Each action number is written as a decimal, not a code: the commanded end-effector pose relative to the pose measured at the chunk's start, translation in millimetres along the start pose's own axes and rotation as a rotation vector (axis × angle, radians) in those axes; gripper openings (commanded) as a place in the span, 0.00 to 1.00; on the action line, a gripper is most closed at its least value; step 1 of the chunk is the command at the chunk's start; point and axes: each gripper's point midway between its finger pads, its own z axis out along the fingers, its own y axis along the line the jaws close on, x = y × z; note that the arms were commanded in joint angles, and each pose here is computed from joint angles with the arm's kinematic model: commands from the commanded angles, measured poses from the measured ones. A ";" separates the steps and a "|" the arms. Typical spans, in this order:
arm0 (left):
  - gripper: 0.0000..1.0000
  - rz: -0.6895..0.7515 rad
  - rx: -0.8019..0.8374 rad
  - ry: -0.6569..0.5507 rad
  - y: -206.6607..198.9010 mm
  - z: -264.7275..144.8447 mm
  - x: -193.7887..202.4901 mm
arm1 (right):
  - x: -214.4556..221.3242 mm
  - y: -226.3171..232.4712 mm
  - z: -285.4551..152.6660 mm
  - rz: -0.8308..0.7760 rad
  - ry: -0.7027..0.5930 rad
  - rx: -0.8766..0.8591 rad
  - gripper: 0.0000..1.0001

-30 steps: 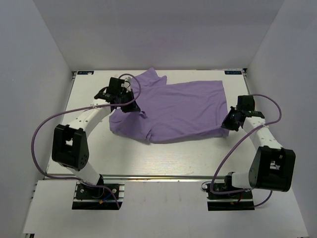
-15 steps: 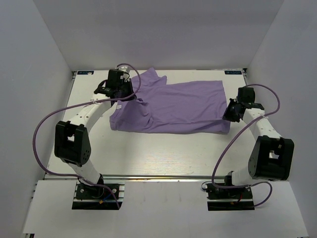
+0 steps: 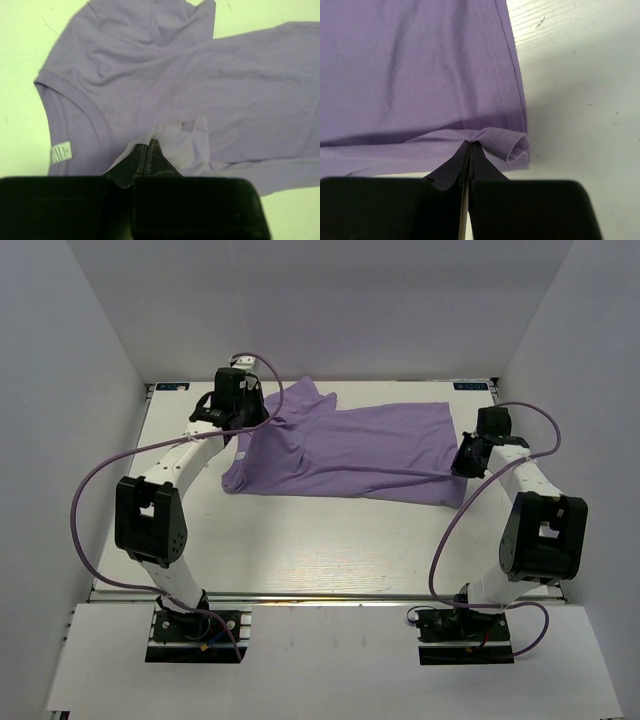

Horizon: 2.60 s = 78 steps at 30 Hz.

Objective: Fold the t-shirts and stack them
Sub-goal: Fold the flattened tshirt in 1/3 of the way

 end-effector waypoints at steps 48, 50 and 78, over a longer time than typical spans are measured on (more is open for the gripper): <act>1.00 0.177 -0.033 -0.206 22.6 75.4 -89.0 | -64.5 49.8 -7.5 -0.086 -0.170 -0.222 0.90; 1.00 0.152 0.018 -0.108 14.6 70.0 -48.4 | -39.4 49.6 -7.7 -0.071 -0.129 -0.254 0.90; 1.00 -0.255 -0.421 0.507 109.7 -91.4 288.3 | 163.6 -27.9 21.6 0.280 0.257 -0.019 0.90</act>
